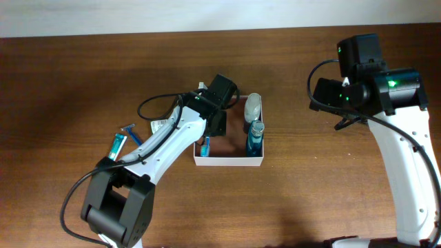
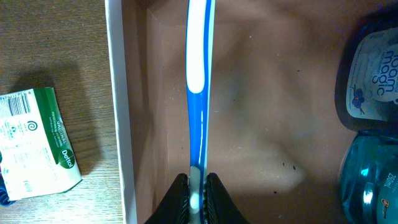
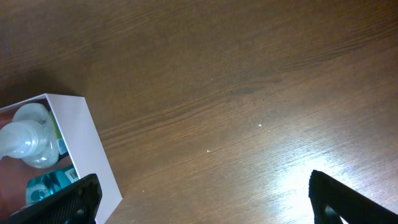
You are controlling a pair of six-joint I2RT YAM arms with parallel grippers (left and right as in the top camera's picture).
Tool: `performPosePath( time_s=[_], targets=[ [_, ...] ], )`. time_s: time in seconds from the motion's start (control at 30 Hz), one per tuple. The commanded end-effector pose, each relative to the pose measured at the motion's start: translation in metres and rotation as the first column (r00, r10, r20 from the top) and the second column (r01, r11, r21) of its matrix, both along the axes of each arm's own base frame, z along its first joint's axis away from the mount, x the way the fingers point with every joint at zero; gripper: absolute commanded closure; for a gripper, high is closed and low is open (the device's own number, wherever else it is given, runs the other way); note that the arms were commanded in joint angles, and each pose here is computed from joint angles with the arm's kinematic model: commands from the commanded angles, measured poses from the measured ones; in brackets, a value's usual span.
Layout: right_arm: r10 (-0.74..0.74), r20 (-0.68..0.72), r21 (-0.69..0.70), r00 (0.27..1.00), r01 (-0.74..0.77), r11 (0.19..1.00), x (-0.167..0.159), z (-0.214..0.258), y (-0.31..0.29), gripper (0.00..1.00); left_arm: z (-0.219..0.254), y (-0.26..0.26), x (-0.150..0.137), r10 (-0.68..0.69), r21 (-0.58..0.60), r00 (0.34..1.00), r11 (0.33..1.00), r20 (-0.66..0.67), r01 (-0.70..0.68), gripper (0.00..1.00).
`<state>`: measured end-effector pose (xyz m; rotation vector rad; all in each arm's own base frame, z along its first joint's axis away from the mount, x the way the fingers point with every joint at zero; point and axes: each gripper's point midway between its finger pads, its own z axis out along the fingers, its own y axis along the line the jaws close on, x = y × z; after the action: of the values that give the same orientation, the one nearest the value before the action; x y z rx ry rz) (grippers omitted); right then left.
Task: Pack container
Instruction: 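Lower the toothbrush into the box's left side and open the left gripper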
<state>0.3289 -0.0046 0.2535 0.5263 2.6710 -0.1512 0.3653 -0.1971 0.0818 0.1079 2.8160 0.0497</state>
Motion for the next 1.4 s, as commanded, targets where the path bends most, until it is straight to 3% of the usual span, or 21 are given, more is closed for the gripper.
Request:
performPosePath(
  time_s=[0.0,0.57,0.63,0.67,0.97,1.1,1.37],
  targets=[
    [-0.009,0.014,-0.007,1.000,0.009,1.000,0.002,0.004,-0.003,0.02,-0.001,0.000,0.001,-0.003,0.018,1.000,1.000,0.004,0.003,0.99],
    [-0.008,0.013,-0.007,1.000,0.009,1.000,0.002,0.004,-0.003,0.01,-0.030,0.005,0.005,0.005,0.081,1.000,0.997,-0.029,-0.003,0.98],
    [-0.009,0.014,-0.007,1.000,0.009,1.000,0.002,0.004,-0.003,0.02,-0.030,0.004,0.006,0.005,0.078,1.000,0.997,-0.024,-0.003,0.82],
    [-0.009,0.014,-0.007,1.000,0.009,1.000,0.002,0.004,-0.003,0.02,-0.030,0.004,0.006,0.006,0.079,1.000,0.997,-0.022,-0.004,0.79],
    [-0.008,0.013,-0.007,1.000,0.009,1.000,0.002,0.004,-0.003,0.02,-0.027,0.000,0.009,0.002,0.060,1.000,0.998,-0.014,-0.002,0.79],
    [-0.009,0.014,-0.007,1.000,0.009,1.000,0.002,0.004,-0.003,0.02,-0.015,-0.013,0.012,-0.059,0.014,0.998,0.998,-0.023,0.059,0.72],
    [-0.009,0.014,-0.007,1.000,0.009,1.000,0.002,0.004,-0.003,0.02,0.044,-0.013,0.024,-0.045,0.002,0.999,0.999,-0.004,0.045,0.71]
  ],
)
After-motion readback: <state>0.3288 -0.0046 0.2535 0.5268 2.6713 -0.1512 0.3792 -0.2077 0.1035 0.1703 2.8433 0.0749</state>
